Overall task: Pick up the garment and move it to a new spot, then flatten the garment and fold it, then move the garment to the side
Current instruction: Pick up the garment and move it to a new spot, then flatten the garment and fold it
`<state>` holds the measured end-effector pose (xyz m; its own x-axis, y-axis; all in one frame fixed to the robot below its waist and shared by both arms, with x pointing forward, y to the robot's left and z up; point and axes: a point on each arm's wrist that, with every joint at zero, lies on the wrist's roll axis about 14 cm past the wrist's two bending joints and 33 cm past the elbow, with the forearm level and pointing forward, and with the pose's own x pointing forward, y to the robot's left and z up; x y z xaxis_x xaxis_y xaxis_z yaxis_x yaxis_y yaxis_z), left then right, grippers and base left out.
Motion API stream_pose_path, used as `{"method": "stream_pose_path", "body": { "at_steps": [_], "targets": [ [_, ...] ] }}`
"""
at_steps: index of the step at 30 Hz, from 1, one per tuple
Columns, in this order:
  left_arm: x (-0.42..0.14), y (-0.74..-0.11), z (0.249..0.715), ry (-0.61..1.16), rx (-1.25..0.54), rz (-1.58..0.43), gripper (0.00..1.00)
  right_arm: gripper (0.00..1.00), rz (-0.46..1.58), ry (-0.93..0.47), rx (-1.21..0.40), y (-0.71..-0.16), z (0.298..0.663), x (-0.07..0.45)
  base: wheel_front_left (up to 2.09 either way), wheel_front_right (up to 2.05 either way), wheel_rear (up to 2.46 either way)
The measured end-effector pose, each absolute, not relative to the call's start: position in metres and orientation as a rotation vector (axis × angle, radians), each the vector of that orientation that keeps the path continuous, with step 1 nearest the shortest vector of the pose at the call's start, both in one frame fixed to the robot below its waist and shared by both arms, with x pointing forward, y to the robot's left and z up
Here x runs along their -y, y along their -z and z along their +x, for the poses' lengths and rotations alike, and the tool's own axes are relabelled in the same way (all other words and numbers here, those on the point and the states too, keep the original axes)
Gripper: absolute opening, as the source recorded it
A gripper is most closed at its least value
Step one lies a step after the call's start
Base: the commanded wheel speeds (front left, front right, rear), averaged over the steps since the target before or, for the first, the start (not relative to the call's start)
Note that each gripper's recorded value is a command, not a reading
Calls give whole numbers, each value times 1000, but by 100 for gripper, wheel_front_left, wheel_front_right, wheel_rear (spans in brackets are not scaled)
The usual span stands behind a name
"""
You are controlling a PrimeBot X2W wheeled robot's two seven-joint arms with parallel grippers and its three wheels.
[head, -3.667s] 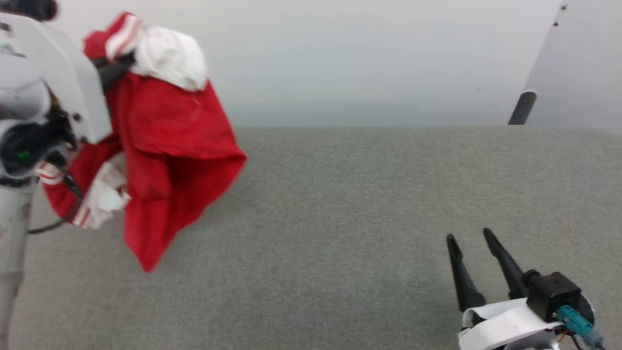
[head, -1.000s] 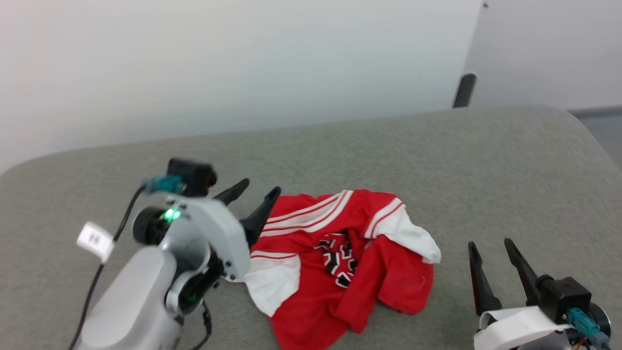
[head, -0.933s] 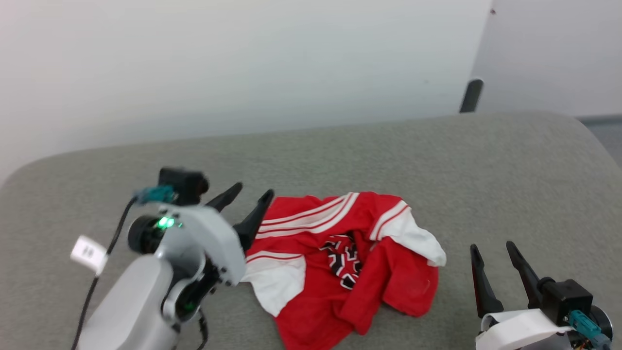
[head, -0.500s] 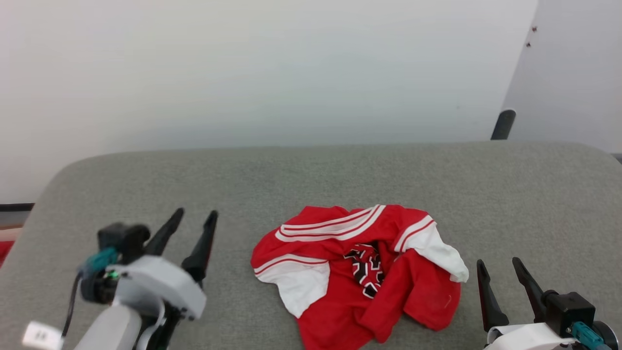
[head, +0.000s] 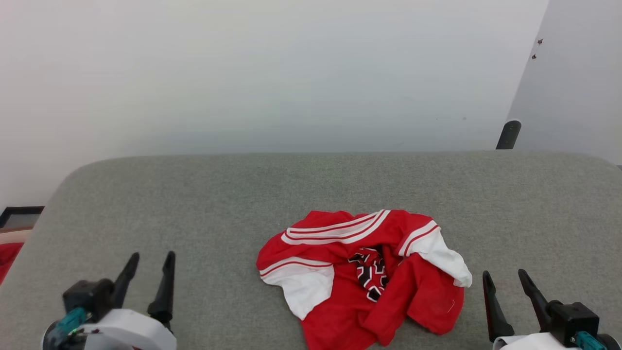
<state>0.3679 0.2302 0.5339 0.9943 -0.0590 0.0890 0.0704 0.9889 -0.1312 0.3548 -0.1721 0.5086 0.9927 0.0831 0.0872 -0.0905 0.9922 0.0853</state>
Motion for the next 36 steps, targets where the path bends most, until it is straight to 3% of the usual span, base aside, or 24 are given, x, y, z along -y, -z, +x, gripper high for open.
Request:
{"method": "stream_pose_path", "body": {
  "at_steps": [10, 22, 28, 36],
  "targets": [
    [-240, -537, 355, 6, 133, -119, 100, 100, 88, -62, 87, -509, 352, 180, 0, 0, 0],
    [-222, -524, 360, 73, 78, -121, 100, 100, 87, -62, 75, -505, 352, 180, 0, 0, 0],
    [-199, -519, 378, 162, -55, -175, 100, 100, 88, -58, 79, -507, 356, 182, 0, 0, 0],
    [-162, -507, 399, 275, -359, -241, 100, 100, 94, -53, 68, -505, 359, 184, 0, 0, 0]
  ]
}}
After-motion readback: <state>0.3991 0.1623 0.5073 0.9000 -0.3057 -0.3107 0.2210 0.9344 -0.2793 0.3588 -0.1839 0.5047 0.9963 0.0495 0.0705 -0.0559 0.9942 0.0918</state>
